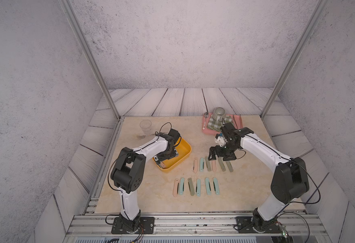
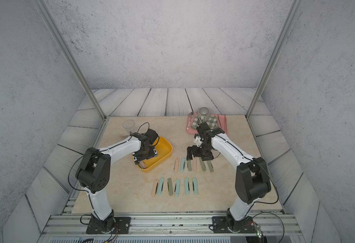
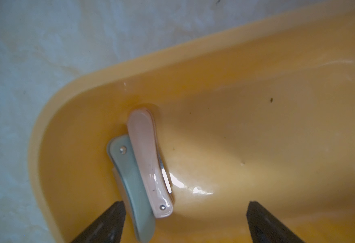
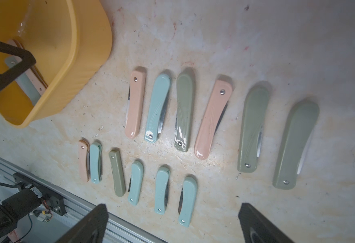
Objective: Take the fruit knife out of the storage box
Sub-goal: Pick up the fruit knife from the storage box.
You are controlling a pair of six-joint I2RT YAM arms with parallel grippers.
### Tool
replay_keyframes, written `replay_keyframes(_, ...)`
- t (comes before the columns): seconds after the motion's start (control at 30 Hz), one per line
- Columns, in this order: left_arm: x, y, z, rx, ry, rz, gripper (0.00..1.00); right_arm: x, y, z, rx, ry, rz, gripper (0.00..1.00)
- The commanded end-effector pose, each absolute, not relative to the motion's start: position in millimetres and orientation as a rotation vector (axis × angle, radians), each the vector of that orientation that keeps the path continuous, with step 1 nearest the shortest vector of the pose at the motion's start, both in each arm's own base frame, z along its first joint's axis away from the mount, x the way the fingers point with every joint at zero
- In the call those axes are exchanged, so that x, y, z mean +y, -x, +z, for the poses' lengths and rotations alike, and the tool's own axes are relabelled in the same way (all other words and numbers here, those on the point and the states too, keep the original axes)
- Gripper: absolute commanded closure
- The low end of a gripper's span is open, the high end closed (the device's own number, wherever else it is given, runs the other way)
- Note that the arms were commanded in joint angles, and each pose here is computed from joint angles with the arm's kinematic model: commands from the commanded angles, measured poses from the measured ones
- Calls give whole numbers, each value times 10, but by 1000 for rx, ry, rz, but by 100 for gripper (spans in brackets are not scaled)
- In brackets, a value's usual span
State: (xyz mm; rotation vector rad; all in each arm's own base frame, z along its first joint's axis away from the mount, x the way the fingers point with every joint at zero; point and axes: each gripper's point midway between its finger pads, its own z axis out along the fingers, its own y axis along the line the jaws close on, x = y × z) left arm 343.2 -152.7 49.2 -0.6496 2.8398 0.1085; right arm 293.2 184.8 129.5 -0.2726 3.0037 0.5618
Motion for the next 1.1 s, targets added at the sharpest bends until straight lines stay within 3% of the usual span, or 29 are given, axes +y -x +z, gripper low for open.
replay_keyframes(0.0, -1443, -3423, 392, 2849, 699, 166, 6, 1854, -2888, 1286, 3023, 288, 589, 1)
replay_keyframes(0.3, -1481, -3442, 238, 2865, 691, 149, 8, 1838, -2913, 1286, 3019, 274, 590, 1)
replay_keyframes(0.53, -1564, -3489, 144, 2847, 665, 56, 27, 1823, -2933, 1281, 3020, 258, 592, 1)
replay_keyframes(0.7, -1675, -3572, 197, 2832, 600, -7, 33, 1840, -2931, 1281, 3022, 256, 610, 1)
replay_keyframes(1.07, -1493, -3505, 633, 2734, 597, 90, 31, 1874, -2944, 1304, 3013, 255, 640, 1)
